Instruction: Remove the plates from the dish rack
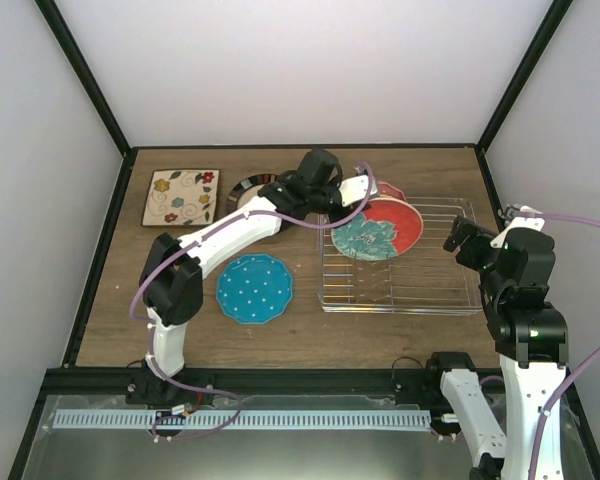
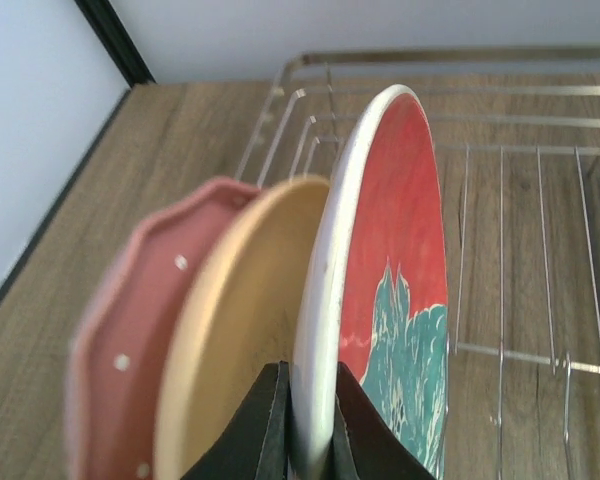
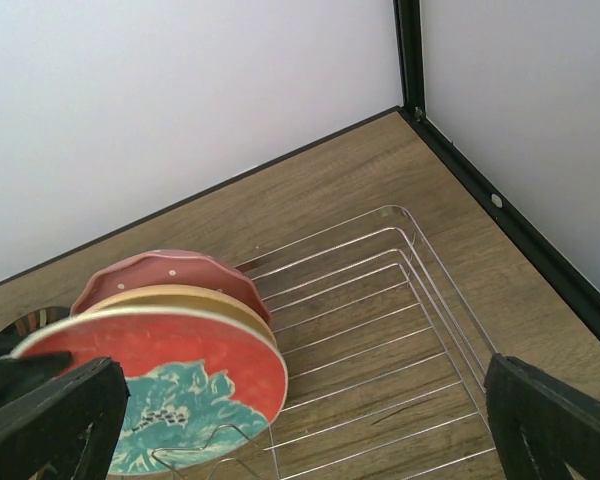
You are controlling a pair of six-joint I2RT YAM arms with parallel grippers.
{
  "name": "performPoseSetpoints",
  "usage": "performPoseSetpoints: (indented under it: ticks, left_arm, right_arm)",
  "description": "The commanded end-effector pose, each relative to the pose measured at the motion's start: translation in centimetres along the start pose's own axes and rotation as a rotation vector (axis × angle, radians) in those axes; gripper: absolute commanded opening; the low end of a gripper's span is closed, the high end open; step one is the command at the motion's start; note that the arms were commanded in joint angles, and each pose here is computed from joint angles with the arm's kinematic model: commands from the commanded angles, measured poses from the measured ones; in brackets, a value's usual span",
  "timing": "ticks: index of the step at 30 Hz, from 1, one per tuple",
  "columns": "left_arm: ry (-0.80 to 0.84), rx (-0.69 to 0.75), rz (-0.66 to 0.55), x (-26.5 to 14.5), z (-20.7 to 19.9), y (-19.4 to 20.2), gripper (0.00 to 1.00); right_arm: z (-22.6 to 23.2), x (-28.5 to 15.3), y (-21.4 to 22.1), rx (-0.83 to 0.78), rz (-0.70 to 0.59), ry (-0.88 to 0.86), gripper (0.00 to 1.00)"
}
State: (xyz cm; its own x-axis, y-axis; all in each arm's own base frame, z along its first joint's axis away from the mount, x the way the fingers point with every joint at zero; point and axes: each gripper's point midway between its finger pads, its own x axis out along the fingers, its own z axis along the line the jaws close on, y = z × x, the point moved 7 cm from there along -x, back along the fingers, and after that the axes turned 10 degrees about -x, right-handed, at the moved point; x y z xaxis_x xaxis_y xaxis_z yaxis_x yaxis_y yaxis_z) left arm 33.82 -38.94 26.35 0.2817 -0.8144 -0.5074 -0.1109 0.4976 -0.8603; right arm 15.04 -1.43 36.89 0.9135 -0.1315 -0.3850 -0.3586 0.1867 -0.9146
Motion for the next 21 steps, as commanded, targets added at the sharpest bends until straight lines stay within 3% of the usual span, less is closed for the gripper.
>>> performPoseSetpoints:
  ticks: [1, 8, 13, 16, 21]
  left_arm:
    - [-0.054, 0.058, -0.416, -9.6, -0.8, -12.6, 0.04]
    - [-0.124, 0.015, -0.628, -18.2, -0.2, -17.7, 0.04]
    - [-0.223, -0.207, -0.792, -25.8, 4.6, -18.3, 0.04]
    - [-0.333, -0.410, -0.827, -29.7, 10.2, -15.7, 0.04]
    - [-0.474, -0.803, -0.845, -34.5, 19.0, -6.1, 0.04]
  right_arm:
    - [0.1, -1.1, -1.0, 0.016, -0.052, -0.007, 1.00]
    - [0.1, -1.0, -0.8, 0.027, -0.061, -0.014, 1.00]
    - [0.4, -0.2, -0.6, 0.035, -0.056, -0.041, 1.00]
    - [0.7, 0.5, -0.6, 0.035, -0.055, -0.061, 1.00]
    - [1.3, 1.9, -0.8, 0.029, -0.042, -0.098, 1.00]
